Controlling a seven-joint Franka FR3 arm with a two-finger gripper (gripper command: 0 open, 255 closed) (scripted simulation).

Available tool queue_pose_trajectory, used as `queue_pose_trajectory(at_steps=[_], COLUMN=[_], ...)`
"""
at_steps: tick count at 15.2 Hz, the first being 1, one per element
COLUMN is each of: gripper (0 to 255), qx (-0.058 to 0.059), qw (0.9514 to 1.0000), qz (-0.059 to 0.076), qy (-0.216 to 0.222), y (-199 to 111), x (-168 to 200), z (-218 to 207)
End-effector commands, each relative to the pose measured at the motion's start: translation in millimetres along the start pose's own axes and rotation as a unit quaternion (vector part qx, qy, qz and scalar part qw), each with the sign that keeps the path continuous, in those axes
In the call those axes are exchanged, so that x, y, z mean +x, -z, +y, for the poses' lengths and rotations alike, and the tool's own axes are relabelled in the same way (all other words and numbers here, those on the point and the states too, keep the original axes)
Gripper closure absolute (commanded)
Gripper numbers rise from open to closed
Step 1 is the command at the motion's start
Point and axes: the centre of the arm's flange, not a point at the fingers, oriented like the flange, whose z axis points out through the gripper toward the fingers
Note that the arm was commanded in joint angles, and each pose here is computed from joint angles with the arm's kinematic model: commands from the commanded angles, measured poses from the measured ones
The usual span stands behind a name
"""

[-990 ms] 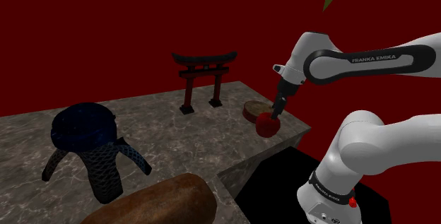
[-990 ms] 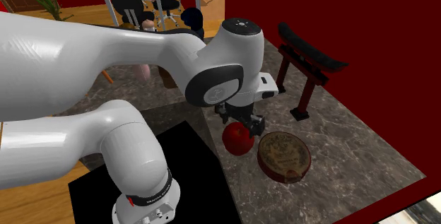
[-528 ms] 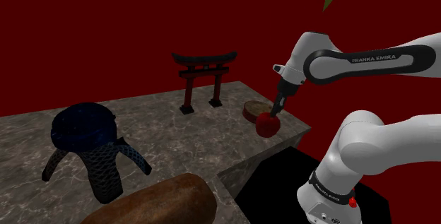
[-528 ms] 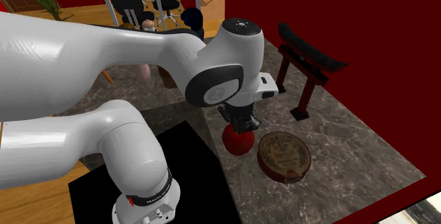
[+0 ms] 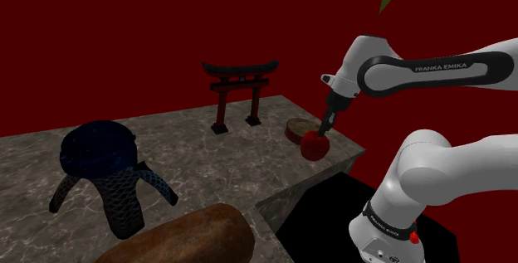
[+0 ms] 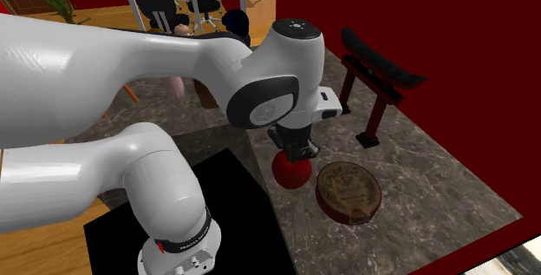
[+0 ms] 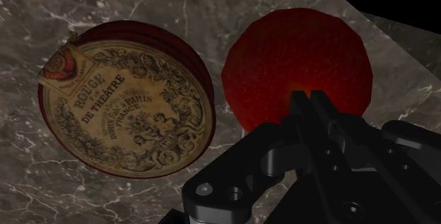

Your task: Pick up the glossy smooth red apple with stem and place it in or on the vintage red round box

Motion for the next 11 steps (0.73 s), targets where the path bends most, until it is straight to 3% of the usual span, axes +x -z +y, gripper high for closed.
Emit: queue_pose_trajectory(at_steps=[1,11], gripper=[255,255], qx=[0.0,0.0], qw=[1.0,1.0], qz=[0.0,0.0], qy=[0.0,0.0], y=[10,62], x=[1,8], z=[0,-2])
